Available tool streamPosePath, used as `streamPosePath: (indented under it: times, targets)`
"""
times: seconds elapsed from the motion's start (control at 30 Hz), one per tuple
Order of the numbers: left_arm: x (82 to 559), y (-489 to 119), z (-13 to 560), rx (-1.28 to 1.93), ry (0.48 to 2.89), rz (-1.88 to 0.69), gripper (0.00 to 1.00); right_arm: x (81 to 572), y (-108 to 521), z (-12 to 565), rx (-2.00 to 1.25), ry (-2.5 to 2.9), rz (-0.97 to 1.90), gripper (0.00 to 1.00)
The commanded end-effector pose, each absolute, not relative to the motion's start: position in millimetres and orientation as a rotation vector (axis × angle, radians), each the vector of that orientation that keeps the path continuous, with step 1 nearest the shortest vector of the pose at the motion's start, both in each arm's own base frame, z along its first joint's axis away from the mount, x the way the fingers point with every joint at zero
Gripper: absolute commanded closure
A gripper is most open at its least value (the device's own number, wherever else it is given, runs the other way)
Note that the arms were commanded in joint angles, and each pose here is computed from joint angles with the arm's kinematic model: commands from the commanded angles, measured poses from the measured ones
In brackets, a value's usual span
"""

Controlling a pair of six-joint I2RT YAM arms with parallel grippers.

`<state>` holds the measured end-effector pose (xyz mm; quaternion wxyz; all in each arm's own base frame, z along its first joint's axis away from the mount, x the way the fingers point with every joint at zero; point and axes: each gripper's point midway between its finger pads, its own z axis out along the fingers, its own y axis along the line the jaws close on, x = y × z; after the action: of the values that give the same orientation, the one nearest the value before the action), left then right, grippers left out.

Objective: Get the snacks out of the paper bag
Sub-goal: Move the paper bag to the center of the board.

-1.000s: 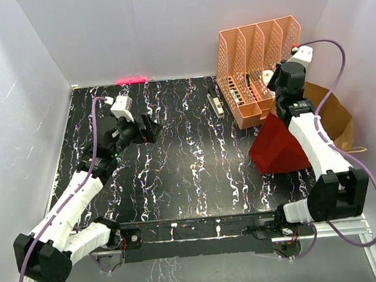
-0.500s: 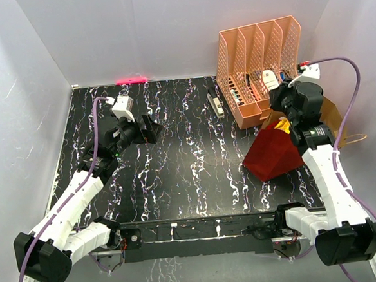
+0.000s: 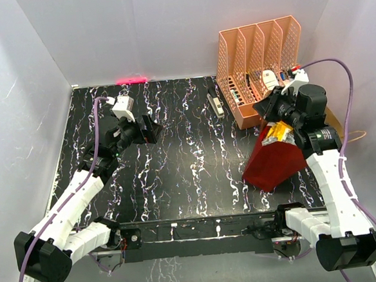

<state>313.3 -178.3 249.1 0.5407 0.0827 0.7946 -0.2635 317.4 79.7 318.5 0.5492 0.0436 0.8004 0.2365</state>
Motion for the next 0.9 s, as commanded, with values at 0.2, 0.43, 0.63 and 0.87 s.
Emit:
streamPosePath:
  times: [0.2, 0.43, 0.63, 0.87]
  targets:
    - [314.5, -174.4, 253.6, 0.203, 1.872, -0.585, 0.02, 265.2, 121.6, 392.6, -0.132, 1.715, 0.815, 0.93]
    - [315.4, -172.9, 251.3, 0.209, 1.881, -0.568, 0.02, 246.1, 158.0, 402.4, -0.326, 1.646, 1.071, 0.92]
    - [316.5, -169.4, 250.3, 0.213, 1.891, -0.538, 0.02, 235.8, 200.6, 408.7, -0.418, 1.630, 1.200, 0.93]
    - [319.8, -163.3, 246.3, 0.208, 1.905, -0.489, 0.02, 241.8, 240.5, 405.2, -0.418, 1.661, 1.245, 0.91]
